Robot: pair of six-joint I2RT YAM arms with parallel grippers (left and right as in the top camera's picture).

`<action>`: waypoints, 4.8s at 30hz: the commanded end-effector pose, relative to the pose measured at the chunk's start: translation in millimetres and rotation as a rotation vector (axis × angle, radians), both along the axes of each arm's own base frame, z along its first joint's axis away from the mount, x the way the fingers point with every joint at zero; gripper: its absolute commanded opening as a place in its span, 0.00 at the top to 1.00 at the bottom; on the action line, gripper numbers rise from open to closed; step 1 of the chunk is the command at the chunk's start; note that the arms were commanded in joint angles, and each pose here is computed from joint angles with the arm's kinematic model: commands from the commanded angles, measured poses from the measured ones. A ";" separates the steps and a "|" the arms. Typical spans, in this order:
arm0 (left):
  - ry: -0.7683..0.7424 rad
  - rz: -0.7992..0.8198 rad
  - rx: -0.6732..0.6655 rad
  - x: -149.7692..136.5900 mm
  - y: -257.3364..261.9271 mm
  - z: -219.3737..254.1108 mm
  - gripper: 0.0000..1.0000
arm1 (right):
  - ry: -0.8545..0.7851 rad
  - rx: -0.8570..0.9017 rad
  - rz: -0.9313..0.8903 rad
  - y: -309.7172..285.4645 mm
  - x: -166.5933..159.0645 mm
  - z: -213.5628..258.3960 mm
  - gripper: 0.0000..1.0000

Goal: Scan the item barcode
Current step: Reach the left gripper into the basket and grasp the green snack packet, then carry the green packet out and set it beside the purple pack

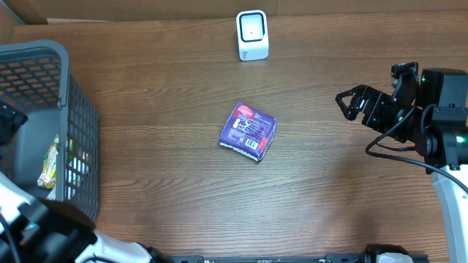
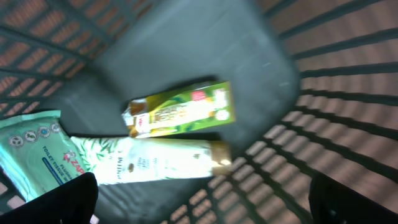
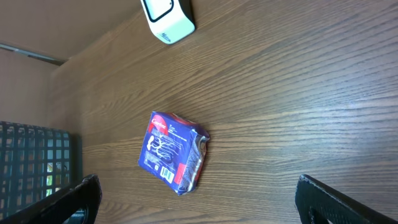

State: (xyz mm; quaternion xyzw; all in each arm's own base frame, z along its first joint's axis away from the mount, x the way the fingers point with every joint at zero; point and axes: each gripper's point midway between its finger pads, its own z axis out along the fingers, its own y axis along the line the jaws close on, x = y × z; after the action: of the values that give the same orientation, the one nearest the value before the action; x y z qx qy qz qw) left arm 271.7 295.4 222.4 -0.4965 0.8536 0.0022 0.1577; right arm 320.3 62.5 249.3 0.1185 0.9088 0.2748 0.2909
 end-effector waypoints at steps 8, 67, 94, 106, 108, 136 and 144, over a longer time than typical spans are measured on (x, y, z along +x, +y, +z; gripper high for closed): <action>0.227 -0.207 -0.041 1.5 17.1 -76.3 0.08 | -0.040 -0.008 -0.007 -2.7 3.7 12.5 0.00; 0.041 -0.481 0.227 112.8 0.6 -26.9 0.96 | -0.070 0.011 -0.029 -3.0 11.0 19.4 0.00; -0.117 -1.006 0.049 134.8 -356.5 80.9 0.96 | -0.056 0.011 -0.029 -2.9 8.6 17.1 0.00; 0.412 -1.093 0.000 130.0 -399.2 -110.2 0.96 | -0.058 0.000 -0.034 -4.7 9.3 16.6 0.00; 0.433 -1.089 -0.006 132.7 -400.0 -133.2 0.96 | -0.058 0.000 -0.034 -4.8 9.3 16.5 0.00; 0.380 -1.168 -0.265 111.1 -482.2 -178.0 0.95 | -0.058 -0.006 -0.039 -5.9 9.6 16.1 0.00; 0.433 -1.096 -0.005 127.1 -442.0 -183.3 0.62 | -0.057 -0.006 -0.039 -5.9 9.5 16.1 0.00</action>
State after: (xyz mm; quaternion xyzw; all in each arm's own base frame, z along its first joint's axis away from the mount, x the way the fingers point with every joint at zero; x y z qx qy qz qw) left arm 392.0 -159.5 37.1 0.0403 0.9970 -0.0219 -0.0628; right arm 327.2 59.3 253.5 0.1288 0.9034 0.2718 0.3057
